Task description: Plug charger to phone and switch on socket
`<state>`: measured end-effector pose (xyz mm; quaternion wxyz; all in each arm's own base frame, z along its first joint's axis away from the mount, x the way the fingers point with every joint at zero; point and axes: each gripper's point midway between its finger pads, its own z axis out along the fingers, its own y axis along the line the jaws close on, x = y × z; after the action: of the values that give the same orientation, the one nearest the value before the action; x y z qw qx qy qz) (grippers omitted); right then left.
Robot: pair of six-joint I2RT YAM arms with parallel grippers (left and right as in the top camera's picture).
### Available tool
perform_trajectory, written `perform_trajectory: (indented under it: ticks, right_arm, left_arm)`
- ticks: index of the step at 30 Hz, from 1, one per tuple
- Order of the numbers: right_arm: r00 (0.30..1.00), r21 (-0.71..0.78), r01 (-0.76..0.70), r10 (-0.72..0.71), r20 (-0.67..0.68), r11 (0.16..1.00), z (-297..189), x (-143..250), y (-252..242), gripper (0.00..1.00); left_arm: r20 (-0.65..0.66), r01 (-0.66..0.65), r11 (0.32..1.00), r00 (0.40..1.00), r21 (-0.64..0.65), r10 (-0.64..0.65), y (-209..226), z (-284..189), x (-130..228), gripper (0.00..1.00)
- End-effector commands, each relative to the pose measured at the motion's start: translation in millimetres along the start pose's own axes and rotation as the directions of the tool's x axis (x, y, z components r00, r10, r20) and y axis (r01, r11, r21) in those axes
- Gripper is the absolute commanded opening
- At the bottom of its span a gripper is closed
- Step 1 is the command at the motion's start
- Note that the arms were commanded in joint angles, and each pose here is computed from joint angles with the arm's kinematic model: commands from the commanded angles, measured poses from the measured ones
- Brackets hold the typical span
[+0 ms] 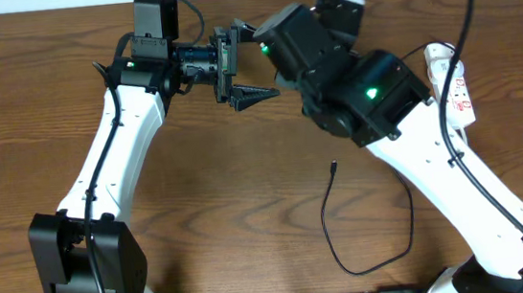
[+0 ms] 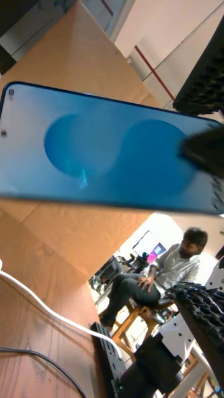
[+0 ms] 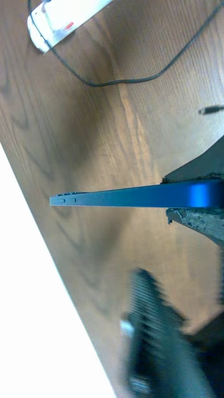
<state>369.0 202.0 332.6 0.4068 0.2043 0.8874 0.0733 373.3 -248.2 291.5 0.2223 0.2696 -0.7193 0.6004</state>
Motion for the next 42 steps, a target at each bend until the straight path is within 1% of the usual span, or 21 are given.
perform_trajectory:
  ticks: [1, 4, 7, 8, 9, 10, 11, 14, 15, 19, 20, 23, 26, 29, 33, 36, 38, 40, 41, 42]
  right_arm:
    - [0.954, 0.000, -0.288, 0.287, 0.087, 0.958, -4, -25, -8, 0.01]
    - [0.887, -0.029, -0.454, 0.455, 0.086, 0.891, -6, -27, -6, 0.01]
    - [0.836, -0.069, -0.542, 0.545, 0.054, 0.838, -9, -28, 1, 0.02]
    - [0.827, -0.077, -0.557, 0.561, 0.037, 0.827, -10, -27, 3, 0.01]
    - [0.806, -0.087, -0.590, 0.592, 0.010, 0.803, -12, -26, 6, 0.01]
    - [0.791, -0.086, -0.610, 0.612, -0.003, 0.788, -13, -24, 6, 0.01]
    - [0.765, -0.088, -0.643, 0.644, -0.019, 0.761, -15, -24, 7, 0.01]
    - [0.709, -0.084, -0.704, 0.704, -0.029, 0.705, -19, -24, 4, 0.01]
    - [0.678, -0.073, -0.734, 0.734, -0.032, 0.675, -21, -23, 1, 0.02]
    - [0.577, -0.013, -0.817, 0.815, -0.055, 0.577, -21, -10, -6, 0.02]
    - [0.562, -0.008, -0.827, 0.825, -0.062, 0.562, -21, -9, -6, 0.01]
    - [0.537, -0.013, -0.843, 0.839, -0.087, 0.538, -22, -8, -1, 0.01]
    - [0.521, 0.003, -0.850, 0.840, -0.152, 0.527, -23, -1, 8, 0.01]
    - [0.518, 0.008, -0.850, 0.839, -0.168, 0.526, -24, 1, 10, 0.01]
    - [0.494, 0.025, -0.860, 0.845, -0.205, 0.509, -25, 6, 15, 0.01]
    - [0.487, 0.030, -0.863, 0.847, -0.213, 0.504, -25, 8, 16, 0.01]
    - [0.459, 0.038, -0.878, 0.861, -0.217, 0.478, -26, 8, 16, 0.01]
    - [0.449, 0.039, -0.883, 0.866, -0.218, 0.468, -26, 8, 17, 0.01]
    - [0.448, 0.035, -0.884, 0.867, -0.219, 0.466, -26, 7, 18, 0.01]
    - [0.446, 0.033, -0.885, 0.867, -0.221, 0.464, -26, 7, 18, 0.01]
  left_arm:
    - [0.012, -0.030, 0.999, 0.999, 0.016, 0.029, -10, -5, 11, 0.86]
    - [0.010, 0.047, 0.999, 0.999, 0.016, -0.048, -10, -5, 11, 0.86]
    - [0.009, 0.150, 0.989, 0.989, 0.018, -0.150, -10, -5, 11, 0.86]
    - [0.008, 0.187, 0.982, 0.982, 0.018, -0.187, -10, -5, 11, 0.78]
    - [0.007, 0.220, 0.975, 0.976, 0.018, -0.220, -10, -5, 11, 0.64]
    - [0.007, 0.240, 0.971, 0.971, 0.018, -0.240, -10, -5, 11, 0.58]
    - [0.007, 0.263, 0.965, 0.965, 0.019, -0.263, -10, -5, 11, 0.56]
    - [0.007, 0.297, 0.955, 0.955, 0.019, -0.297, -10, -5, 11, 0.56]
    - [0.006, 0.306, 0.952, 0.952, 0.019, -0.307, -10, -5, 11, 0.56]
    - [0.006, 0.310, 0.951, 0.951, 0.019, -0.310, -10, -5, 11, 0.56]
    - [0.006, 0.310, 0.951, 0.951, 0.019, -0.310, -10, -5, 11, 0.56]
    - [0.006, 0.309, 0.951, 0.951, 0.019, -0.309, -10, -5, 11, 0.55]
    - [0.017, 0.309, 0.951, 0.951, 0.024, -0.310, -11, -5, 9, 0.55]
    - [0.023, 0.309, 0.951, 0.951, 0.026, -0.309, -11, -5, 8, 0.56]
    - [0.017, 0.272, 0.962, 0.962, 0.037, -0.273, -16, -5, 9, 0.55]
    - [0.000, 0.252, 0.967, 0.968, 0.042, -0.252, -21, -5, 12, 0.56]
    - [-0.009, 0.257, 0.966, 0.966, 0.038, -0.257, -21, -5, 14, 0.55]
    - [-0.008, 0.259, 0.965, 0.966, 0.038, -0.259, -21, -5, 14, 0.56]
    - [-0.010, 0.259, 0.965, 0.966, 0.038, -0.259, -21, -5, 14, 0.55]
    - [-0.009, 0.259, 0.965, 0.966, 0.038, -0.259, -21, -5, 14, 0.52]
